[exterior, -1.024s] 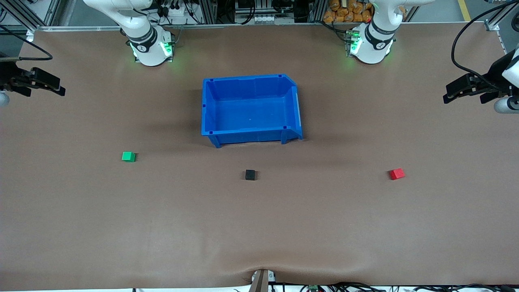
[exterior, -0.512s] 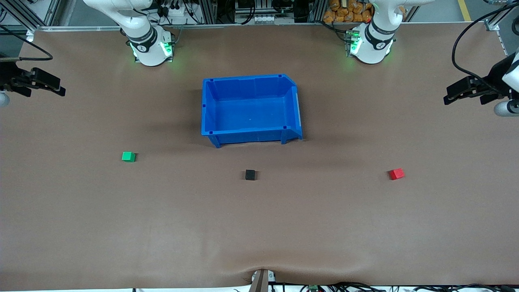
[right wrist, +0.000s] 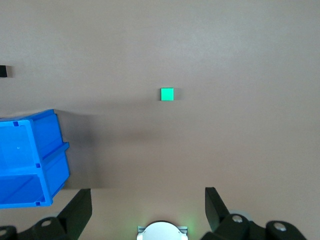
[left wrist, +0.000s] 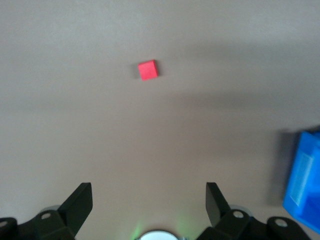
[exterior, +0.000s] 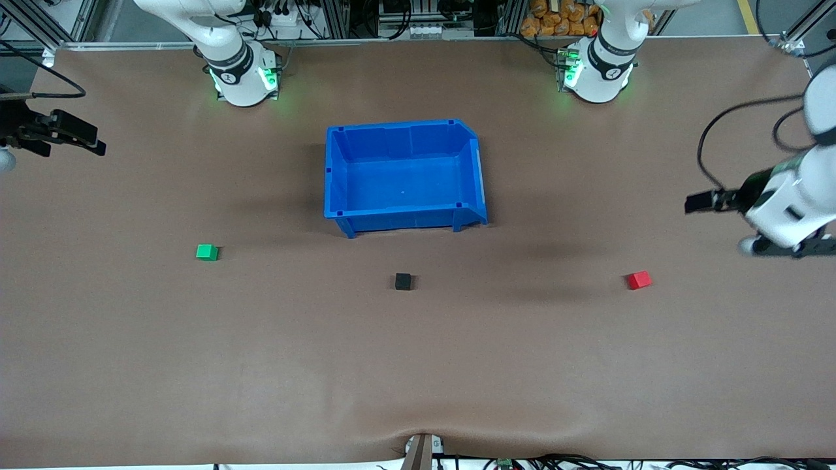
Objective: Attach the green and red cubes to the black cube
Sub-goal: 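Reach the right gripper to the green cube while the left gripper reaches the red cube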
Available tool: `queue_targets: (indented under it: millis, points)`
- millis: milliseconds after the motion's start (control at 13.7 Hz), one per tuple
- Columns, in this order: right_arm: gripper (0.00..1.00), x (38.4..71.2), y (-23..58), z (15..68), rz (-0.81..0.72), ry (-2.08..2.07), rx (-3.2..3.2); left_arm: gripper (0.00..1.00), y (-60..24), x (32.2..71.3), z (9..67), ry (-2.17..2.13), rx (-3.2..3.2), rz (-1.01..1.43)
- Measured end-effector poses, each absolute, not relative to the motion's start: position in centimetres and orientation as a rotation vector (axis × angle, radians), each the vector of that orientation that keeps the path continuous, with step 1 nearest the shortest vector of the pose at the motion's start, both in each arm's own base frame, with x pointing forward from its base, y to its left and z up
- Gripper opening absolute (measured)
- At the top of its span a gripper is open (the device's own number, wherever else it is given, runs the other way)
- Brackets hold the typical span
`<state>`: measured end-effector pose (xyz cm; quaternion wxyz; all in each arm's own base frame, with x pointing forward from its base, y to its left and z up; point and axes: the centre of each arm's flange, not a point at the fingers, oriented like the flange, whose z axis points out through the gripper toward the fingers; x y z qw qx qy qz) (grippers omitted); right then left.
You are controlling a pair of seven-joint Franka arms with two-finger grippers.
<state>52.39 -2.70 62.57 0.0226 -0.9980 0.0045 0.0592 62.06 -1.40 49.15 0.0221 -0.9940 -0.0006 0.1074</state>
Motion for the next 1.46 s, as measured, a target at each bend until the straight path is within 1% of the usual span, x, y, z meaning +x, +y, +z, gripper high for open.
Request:
queue_targets:
  millis: [220,366,805,1024,1317,1463]
  points:
    - [1.00,53.3,-2.0,59.6,0.165,-0.003,-3.094,1.00,-0.4,65.1,41.4,-0.015,-3.065,0.359]
    - [1.00,54.2,-1.9,56.7,0.155,-0.003,-3.095,1.00,0.2,65.9,38.0,-0.025,-3.064,0.389]
    - [1.00,56.7,-2.3,45.1,0.132,0.018,-3.104,1.00,0.6,66.5,30.7,-0.026,-3.073,0.366]
    - [1.00,57.5,-2.4,39.4,0.166,0.024,-3.106,1.00,2.1,67.0,27.0,-0.058,-3.081,0.342]
    - [1.00,58.9,-2.4,33.4,0.190,0.027,-3.110,1.00,3.7,67.5,22.2,-0.091,-3.090,0.312]
    - [1.00,59.5,-2.5,30.4,0.182,0.025,-3.114,1.00,3.8,67.4,20.8,-0.092,-3.091,0.321]
